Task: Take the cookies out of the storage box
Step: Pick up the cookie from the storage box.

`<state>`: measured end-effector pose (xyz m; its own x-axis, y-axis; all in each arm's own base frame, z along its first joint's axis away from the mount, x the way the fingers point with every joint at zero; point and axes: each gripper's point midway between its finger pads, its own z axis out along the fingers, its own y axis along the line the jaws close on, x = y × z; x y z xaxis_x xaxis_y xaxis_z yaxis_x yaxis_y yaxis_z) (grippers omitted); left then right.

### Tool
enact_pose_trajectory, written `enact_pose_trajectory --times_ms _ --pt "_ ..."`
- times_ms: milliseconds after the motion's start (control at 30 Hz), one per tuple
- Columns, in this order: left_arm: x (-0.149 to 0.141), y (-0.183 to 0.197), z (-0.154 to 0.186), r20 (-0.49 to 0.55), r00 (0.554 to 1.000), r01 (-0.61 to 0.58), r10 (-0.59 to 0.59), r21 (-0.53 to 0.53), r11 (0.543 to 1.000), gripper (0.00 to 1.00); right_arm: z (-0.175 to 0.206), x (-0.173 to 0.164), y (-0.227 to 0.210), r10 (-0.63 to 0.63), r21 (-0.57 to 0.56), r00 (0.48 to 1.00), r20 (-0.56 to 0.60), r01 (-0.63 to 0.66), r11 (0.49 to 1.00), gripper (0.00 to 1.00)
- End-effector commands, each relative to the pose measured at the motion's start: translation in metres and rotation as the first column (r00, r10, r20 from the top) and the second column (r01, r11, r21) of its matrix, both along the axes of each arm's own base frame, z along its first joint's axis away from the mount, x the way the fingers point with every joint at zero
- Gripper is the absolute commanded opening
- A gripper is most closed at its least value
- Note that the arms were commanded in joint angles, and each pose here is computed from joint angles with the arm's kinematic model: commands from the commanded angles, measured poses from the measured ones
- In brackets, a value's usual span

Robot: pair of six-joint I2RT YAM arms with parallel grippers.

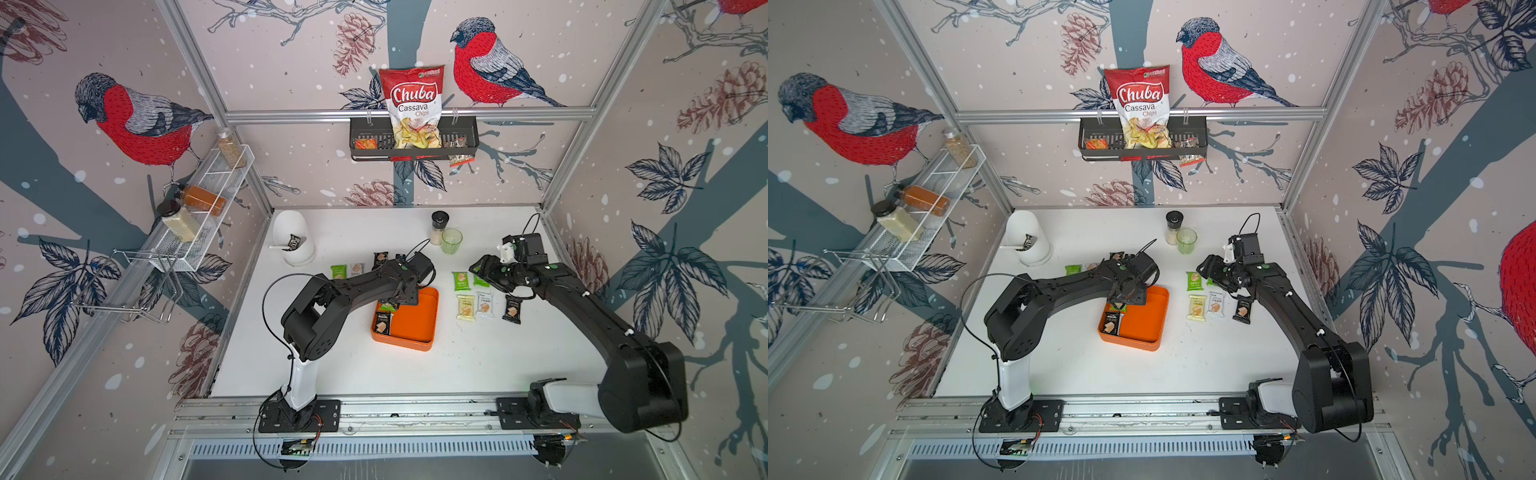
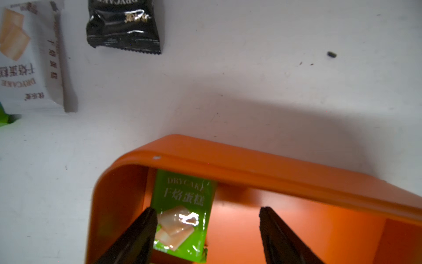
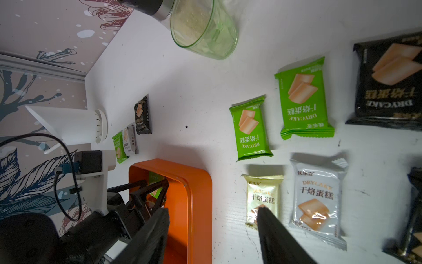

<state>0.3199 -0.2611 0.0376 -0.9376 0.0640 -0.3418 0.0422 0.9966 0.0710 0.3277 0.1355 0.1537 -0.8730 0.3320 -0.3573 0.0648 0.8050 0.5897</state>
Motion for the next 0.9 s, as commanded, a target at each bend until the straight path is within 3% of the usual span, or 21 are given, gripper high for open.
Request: enact_pose_trajectory --times_ms 0,267,500,700,867 --pt "-0.004 0.004 -0.007 -0.024 1.000 -0.003 0.004 0.030 1.000 0.75 0.003 0.001 -0.003 0.007 0.005 1.000 0.014 -0.007 1.000 0.67" --pt "-0.008 -0.008 -0.014 -0.052 0.998 0.017 -0.018 -0.033 0.999 0.75 0.004 0.004 -0.009 -0.007 0.012 1.000 0.015 0.007 1.000 0.67" --pt "-0.011 -0.030 0.005 -0.039 0.999 0.026 -0.032 -0.142 0.990 0.75 0.002 0.003 -0.010 -0.008 0.011 1.000 0.012 0.008 1.000 0.67" --pt "-0.005 -0.020 0.022 0.001 1.000 0.013 -0.013 -0.099 0.995 0.76 0.002 0.003 -0.011 -0.009 0.011 1.000 0.012 0.008 1.000 0.67" --pt "-0.008 -0.014 0.009 -0.020 1.000 0.015 -0.017 -0.066 0.998 0.76 0.003 0.002 -0.011 -0.008 0.011 1.000 0.013 0.008 1.000 0.67"
